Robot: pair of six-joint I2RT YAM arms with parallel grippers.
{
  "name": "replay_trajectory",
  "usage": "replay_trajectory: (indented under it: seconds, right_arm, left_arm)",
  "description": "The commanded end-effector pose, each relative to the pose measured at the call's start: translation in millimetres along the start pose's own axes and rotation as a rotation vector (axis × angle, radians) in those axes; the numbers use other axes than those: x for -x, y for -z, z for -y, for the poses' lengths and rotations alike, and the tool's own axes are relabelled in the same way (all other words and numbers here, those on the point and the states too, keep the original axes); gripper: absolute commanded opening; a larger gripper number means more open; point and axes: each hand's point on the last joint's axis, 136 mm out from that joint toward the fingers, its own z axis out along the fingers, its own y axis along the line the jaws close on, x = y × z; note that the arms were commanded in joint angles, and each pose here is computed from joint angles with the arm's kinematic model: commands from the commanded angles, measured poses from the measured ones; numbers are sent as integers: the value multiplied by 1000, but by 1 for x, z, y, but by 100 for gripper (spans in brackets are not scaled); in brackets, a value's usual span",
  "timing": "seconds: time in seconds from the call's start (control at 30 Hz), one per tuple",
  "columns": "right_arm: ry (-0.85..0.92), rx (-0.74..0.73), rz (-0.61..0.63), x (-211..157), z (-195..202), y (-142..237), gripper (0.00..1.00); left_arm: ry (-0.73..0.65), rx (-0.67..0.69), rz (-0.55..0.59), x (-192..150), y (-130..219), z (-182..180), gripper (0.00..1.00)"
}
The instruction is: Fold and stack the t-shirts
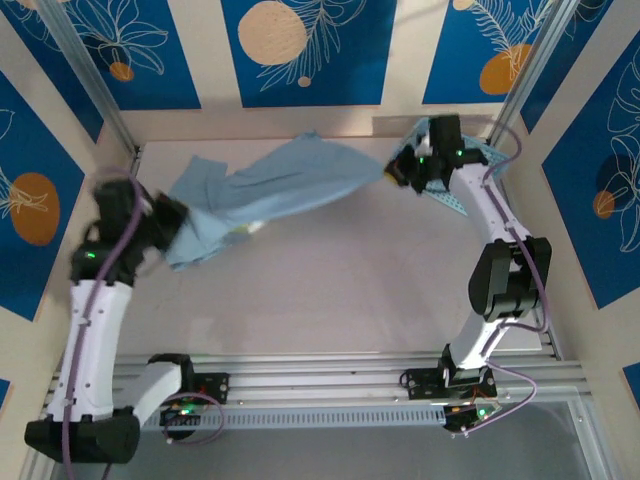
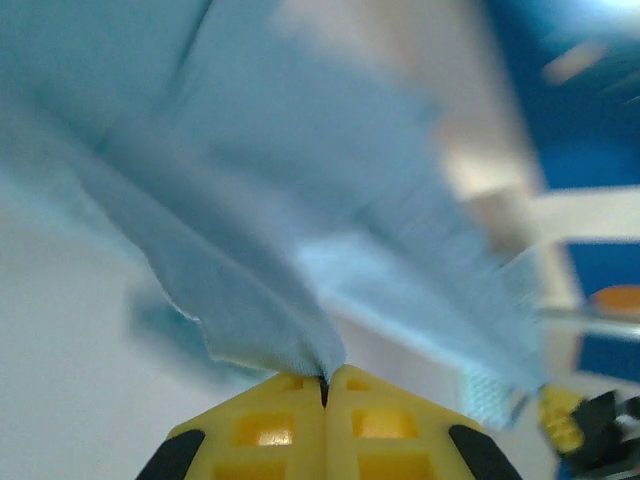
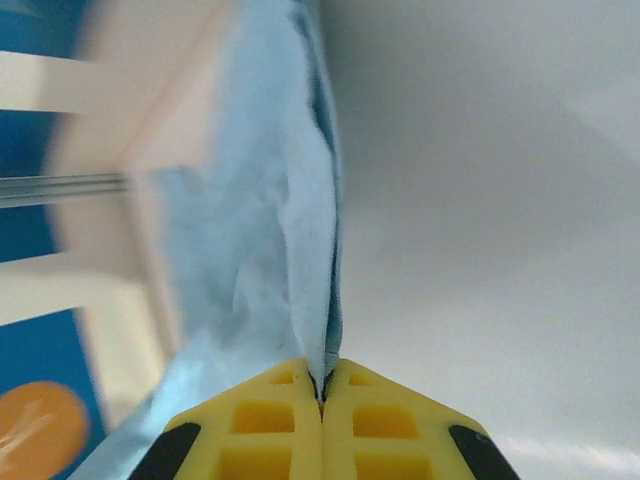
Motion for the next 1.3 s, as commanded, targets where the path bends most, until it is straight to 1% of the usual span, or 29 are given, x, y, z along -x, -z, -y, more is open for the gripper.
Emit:
replay_trajectory:
  seconds: [0.0, 0.03, 0.1, 0.2, 0.3, 0.37, 0.5, 0.63, 0.8, 0.9, 0.97, 1.1, 1.27]
  right_arm:
    - [-50, -167, 141, -6, 54, 30, 0]
    - [-77, -210, 144, -13, 71, 32, 0]
    - [-107, -275, 128, -26, 97, 34, 0]
    - [-127, -384, 99, -42, 129, 40, 0]
    - [-149, -452, 99, -54, 153, 50, 0]
    - [-160, -458, 97, -60, 162, 54, 0]
    - [-193, -514, 69, -76, 181, 56, 0]
    - [-234, -614, 89, -85, 204, 66, 0]
    - [-293, -628, 68, -85, 223, 58, 0]
    - [-296, -640, 49, -83, 225, 55, 0]
    - [-305, -646, 34, -85, 225, 53, 0]
    - [-324, -637, 1, -95, 228, 42, 0]
    - [-312, -640, -77, -100, 227, 20, 0]
  left_arm:
    - [133, 88, -206, -77, -18, -54, 0]
    - [144, 116, -245, -95, -27, -68, 0]
    - [157, 153, -287, -116, -37, -85, 0]
    - [141, 191, -309, -130, -41, -91, 0]
    - [115, 219, -324, -135, -41, -88, 0]
    - [103, 252, -336, -138, -43, -90, 0]
    - [123, 345, -334, -142, -44, -107, 0]
    - [162, 424, -304, -142, -39, -128, 0]
    - [205, 417, -318, -148, -48, -133, 0]
    - [218, 462, -320, -150, -49, -142, 0]
    - [224, 494, -289, -146, -49, -148, 0]
    - [277, 526, -218, -135, -68, -156, 0]
    - [313, 641, -165, -118, -93, -175, 0]
